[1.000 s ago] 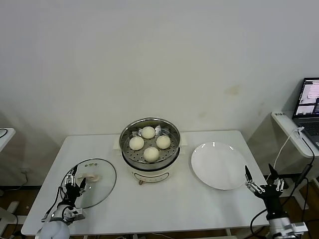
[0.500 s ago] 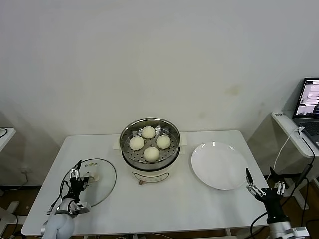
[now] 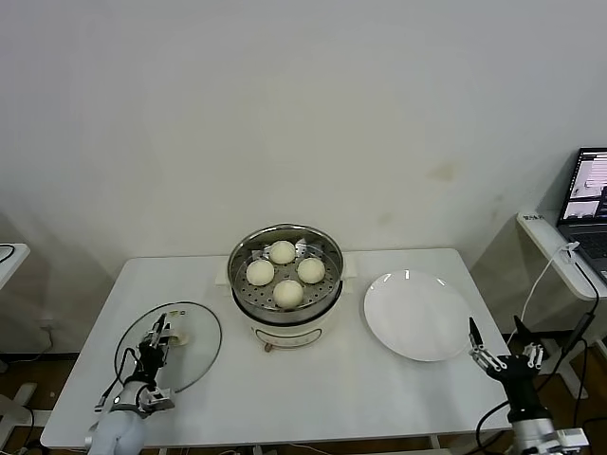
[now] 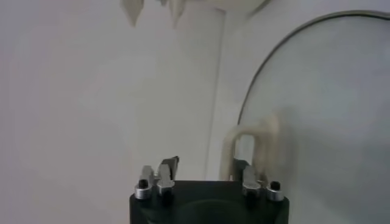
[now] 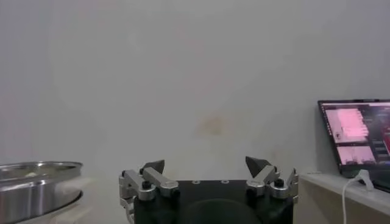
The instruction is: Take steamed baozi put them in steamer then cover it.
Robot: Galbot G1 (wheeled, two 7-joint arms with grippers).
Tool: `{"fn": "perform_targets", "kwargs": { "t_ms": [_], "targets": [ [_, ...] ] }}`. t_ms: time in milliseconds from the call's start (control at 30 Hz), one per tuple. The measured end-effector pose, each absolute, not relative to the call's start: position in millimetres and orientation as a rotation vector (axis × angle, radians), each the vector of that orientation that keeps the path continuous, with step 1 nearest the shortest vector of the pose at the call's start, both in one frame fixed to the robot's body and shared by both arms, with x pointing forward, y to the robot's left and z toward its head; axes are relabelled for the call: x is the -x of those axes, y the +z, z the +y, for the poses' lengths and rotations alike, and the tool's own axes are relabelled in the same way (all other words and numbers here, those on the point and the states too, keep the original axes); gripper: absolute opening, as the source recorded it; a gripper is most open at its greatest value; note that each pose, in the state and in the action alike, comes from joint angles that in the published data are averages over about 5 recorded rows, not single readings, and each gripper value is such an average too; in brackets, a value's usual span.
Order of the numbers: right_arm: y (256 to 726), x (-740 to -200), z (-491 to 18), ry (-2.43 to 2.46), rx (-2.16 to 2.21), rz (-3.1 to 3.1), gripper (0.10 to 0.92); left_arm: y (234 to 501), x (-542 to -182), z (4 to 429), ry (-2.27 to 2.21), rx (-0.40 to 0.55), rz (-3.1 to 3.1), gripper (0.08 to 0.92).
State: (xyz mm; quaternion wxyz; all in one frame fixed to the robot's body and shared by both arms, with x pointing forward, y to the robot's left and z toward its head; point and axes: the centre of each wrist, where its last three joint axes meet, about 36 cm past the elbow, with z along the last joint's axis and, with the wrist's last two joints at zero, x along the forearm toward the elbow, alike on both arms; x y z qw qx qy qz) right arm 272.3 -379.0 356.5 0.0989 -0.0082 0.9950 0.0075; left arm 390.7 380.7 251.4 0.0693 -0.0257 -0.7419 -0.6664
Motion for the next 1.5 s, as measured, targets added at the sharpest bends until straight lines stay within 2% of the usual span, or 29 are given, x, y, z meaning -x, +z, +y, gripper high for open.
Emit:
{"fn": "perform_targets", "kwargs": {
  "t_ms": [167, 300, 600, 867, 1033, 1267, 1500],
  "targets": [
    [359.8, -273.4, -381.2, 0.018, 0.02, 2.935, 0.823, 249.4, -388.1, 378.0, -2.025, 0.068, -2.237, 0.206],
    [361.5, -273.8, -380.6, 0.012, 0.019, 2.928, 0.823, 251.5, -385.8, 377.8, -2.065, 0.035, -2.228, 0.133],
    [360.8, -269.3, -381.5, -0.046, 0.009, 2.966, 0.823, 278.6, -385.5, 377.3, -2.192, -0.088, -2.2, 0.133],
    [355.8, -266.4, -380.0, -0.116, -0.017, 3.021, 0.823, 335.7, -401.9, 363.2, -2.274, -0.241, -2.236, 0.133],
    [354.0, -266.2, -374.3, -0.142, -0.013, 3.031, 0.823, 375.9, -412.3, 349.3, -2.293, -0.303, -2.268, 0.133],
    [351.0, -267.8, -367.1, -0.157, -0.031, 3.036, 0.823, 423.3, -426.5, 327.3, -2.27, -0.322, -2.307, 0.133],
    [345.3, -270.5, -355.5, -0.172, -0.044, 3.042, 0.823, 451.2, -444.8, 287.2, -2.188, -0.271, -2.357, 0.133]
  ]
}}
